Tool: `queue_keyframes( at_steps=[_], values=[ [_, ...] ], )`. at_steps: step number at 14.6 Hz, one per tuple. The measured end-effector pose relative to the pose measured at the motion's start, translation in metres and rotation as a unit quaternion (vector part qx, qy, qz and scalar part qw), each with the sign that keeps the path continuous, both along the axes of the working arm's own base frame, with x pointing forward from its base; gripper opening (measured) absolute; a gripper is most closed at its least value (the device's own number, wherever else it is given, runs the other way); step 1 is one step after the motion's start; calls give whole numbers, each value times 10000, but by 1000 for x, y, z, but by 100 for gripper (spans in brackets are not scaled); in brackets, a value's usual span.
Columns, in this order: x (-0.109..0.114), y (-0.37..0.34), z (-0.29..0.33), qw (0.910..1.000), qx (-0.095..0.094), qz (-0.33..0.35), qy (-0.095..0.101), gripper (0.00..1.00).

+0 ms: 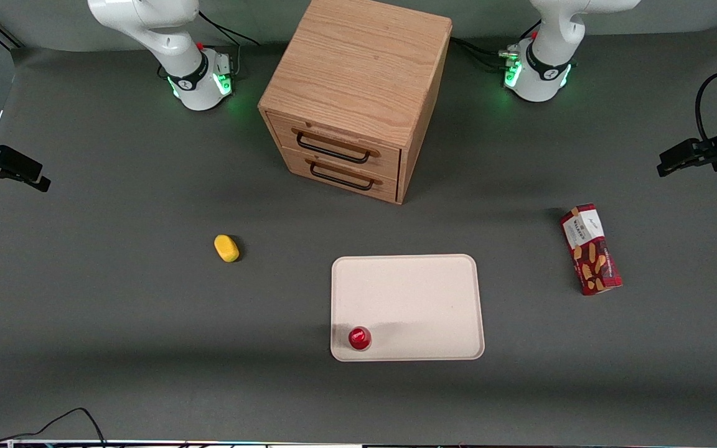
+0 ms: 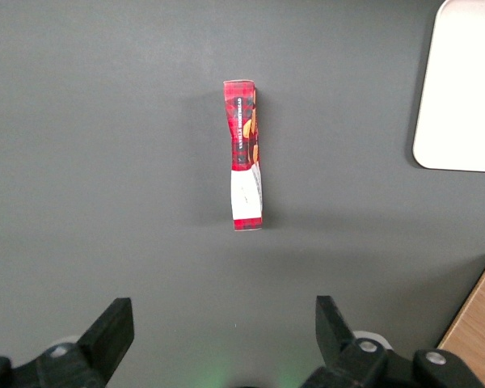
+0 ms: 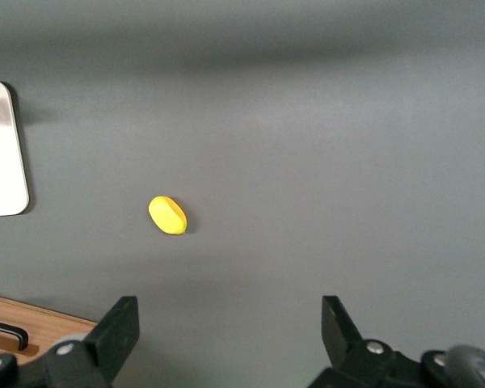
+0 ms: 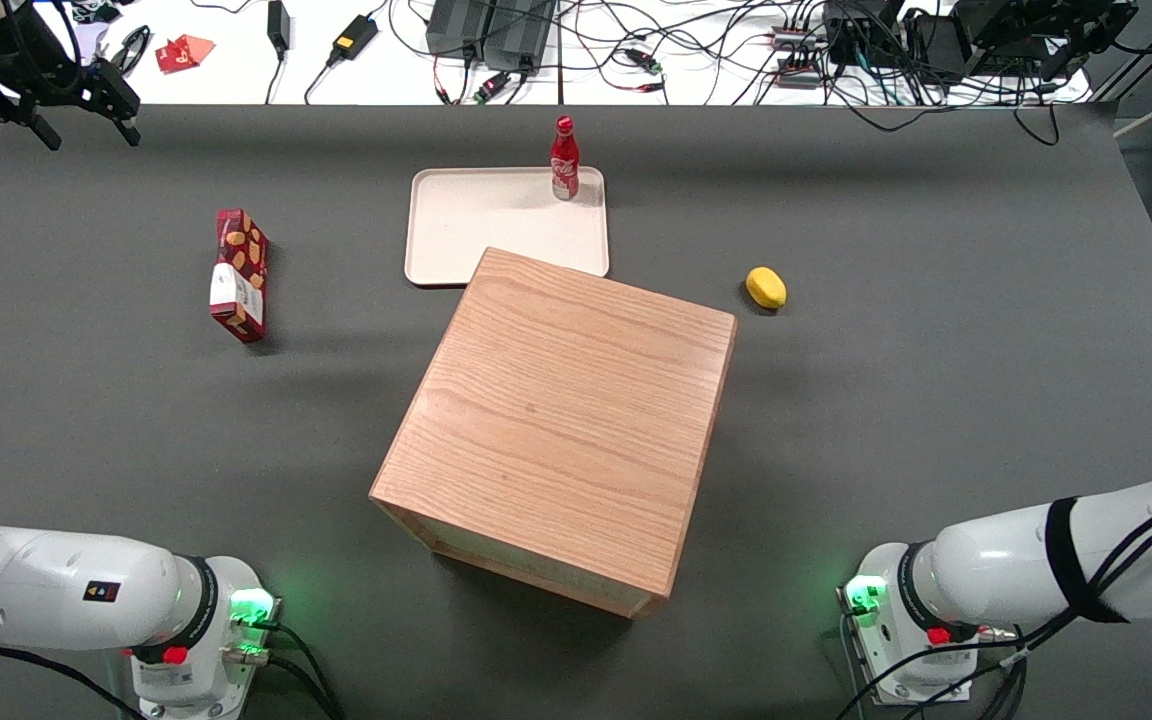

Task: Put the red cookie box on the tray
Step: 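Move the left gripper down over the red tartan shortbread box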

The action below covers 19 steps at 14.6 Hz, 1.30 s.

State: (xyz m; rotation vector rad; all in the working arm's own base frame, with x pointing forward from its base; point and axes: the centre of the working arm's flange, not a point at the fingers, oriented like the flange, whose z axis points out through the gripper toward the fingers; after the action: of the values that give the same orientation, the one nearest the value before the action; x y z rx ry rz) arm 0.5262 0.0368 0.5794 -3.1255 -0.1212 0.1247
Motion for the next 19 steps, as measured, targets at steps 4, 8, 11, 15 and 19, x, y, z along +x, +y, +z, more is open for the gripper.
queue_keyframes(
  at_steps=[4,8,11,15,19],
  values=[
    [1,-5,1,10000,5,-46,33,100],
    [13,-6,-33,9993,26,-42,378,100],
    [36,-6,-110,9993,78,-46,365,100],
    [46,3,-229,9999,17,117,126,100],
    [58,9,-291,9992,-69,364,-118,100]
  ],
)
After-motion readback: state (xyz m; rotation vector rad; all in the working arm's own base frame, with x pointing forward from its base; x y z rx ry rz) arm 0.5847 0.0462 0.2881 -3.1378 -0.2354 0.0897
